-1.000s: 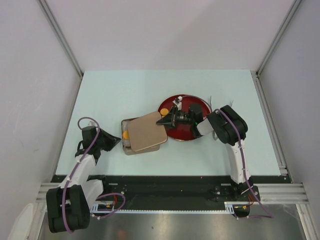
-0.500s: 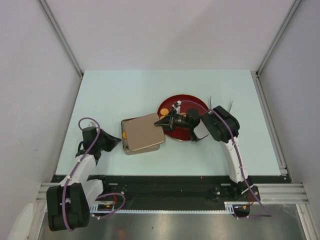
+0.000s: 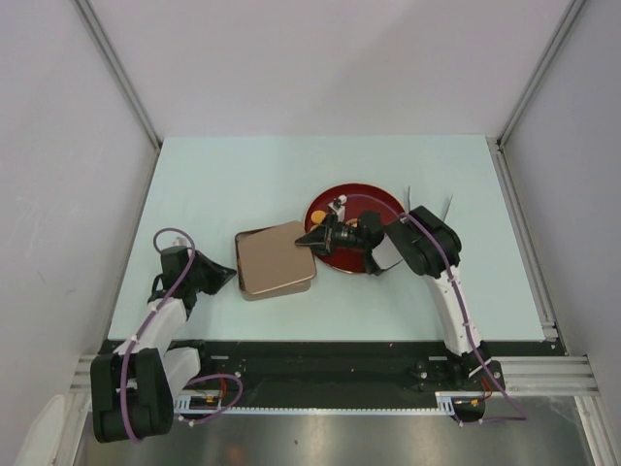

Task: Pack the cookies

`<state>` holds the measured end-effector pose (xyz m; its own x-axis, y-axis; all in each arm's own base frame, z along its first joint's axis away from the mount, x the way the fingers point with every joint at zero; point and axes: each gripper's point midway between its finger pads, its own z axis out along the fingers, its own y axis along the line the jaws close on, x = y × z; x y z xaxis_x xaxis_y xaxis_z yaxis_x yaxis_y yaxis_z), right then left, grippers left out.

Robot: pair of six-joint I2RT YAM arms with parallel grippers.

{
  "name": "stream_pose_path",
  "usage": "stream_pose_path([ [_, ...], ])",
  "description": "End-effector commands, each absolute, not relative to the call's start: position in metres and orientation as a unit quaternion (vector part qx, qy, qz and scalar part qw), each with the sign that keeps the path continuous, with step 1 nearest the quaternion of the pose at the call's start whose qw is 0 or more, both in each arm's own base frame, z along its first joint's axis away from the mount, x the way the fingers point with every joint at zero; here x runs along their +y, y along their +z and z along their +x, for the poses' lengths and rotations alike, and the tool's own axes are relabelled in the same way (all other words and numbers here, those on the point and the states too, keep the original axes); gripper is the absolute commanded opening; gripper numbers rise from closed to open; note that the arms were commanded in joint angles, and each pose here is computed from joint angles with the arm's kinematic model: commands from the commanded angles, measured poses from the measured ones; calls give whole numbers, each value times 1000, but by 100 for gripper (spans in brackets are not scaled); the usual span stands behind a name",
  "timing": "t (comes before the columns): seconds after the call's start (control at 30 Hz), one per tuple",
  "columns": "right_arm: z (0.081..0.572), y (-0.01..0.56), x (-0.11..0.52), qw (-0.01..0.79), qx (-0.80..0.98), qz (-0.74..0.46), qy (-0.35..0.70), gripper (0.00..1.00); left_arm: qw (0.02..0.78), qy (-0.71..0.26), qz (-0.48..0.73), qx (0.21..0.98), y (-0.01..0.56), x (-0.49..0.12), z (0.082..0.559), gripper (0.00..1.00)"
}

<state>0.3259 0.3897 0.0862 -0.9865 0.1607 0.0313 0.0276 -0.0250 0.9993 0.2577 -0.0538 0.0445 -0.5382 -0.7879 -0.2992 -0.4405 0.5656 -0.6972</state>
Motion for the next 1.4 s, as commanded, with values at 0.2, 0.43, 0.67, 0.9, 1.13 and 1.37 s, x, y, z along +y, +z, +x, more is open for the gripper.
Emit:
stream_pose_path([
  [0.2,331,105,385,106,708,5,698,33,316,-304,-364,821,54,-57,263,1],
  [0.43,334,101,378,111,731,3,673,40,316,-304,-364,821,54,-57,264,1],
  [0.67,336,90,374,117,762,1,637,46,316,-302,-364,822,54,-57,264,1],
  [0.9,339,66,361,128,832,-24,540,46,316,-303,-364,822,54,-57,264,1],
  [1.13,342,45,347,133,875,-30,464,34,314,-302,-365,823,53,-57,264,1],
  [1.37,340,38,343,141,888,-39,436,32,316,-300,-364,823,53,-56,264,1],
])
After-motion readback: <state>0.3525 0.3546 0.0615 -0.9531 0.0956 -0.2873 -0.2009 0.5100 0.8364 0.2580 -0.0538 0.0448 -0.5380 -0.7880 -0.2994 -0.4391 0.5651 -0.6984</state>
